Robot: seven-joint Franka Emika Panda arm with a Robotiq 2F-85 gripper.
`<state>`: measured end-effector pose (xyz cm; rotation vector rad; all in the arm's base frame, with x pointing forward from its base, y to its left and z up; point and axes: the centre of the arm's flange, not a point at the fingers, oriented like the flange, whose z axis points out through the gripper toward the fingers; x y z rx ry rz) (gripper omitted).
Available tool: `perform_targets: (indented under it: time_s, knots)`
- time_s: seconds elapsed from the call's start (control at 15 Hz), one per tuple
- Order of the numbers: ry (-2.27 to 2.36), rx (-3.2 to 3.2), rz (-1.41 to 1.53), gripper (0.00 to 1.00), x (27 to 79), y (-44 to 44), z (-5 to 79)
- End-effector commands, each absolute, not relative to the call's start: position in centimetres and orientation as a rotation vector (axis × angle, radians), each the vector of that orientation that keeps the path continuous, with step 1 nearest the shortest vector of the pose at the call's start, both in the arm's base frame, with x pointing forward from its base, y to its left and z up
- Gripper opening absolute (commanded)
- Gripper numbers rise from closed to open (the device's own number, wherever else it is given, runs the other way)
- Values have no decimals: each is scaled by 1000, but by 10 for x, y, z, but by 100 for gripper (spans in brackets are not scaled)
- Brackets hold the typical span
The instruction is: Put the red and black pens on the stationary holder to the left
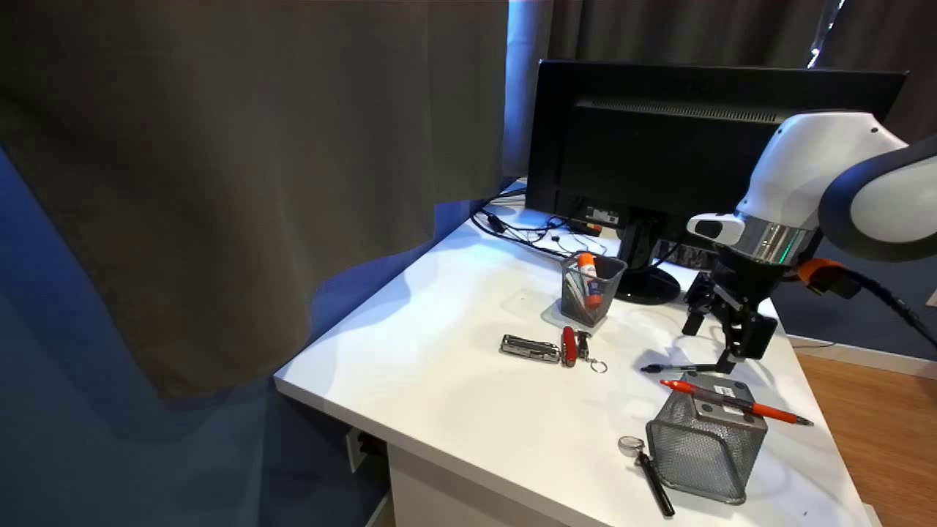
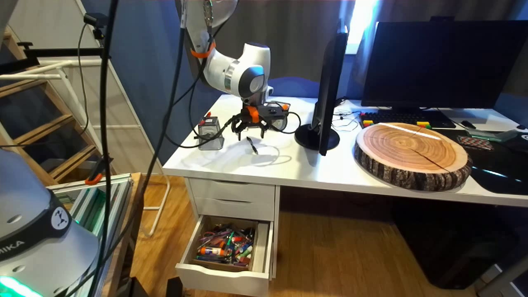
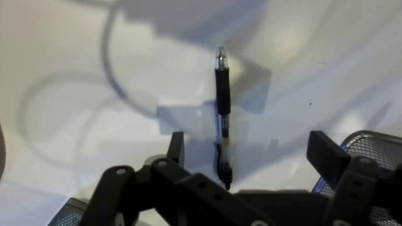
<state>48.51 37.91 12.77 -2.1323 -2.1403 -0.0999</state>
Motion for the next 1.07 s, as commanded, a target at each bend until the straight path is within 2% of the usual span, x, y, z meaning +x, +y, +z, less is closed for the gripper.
perform_targets:
  time_s: [0.0,0.13,0.2,0.27,0.33,0.47,1.0]
  knots:
    - [-2175,-2066,-165,100,498,383,105]
    - [-2181,-2047,-186,100,498,384,96]
    - [-2180,-2042,-192,95,498,384,92]
    - [-2182,-2037,-199,79,498,384,90]
    - [-2182,-2033,-208,71,498,385,87]
    - [-2184,-2027,-215,63,499,385,84]
    - [-2158,-2057,-218,5,506,377,91]
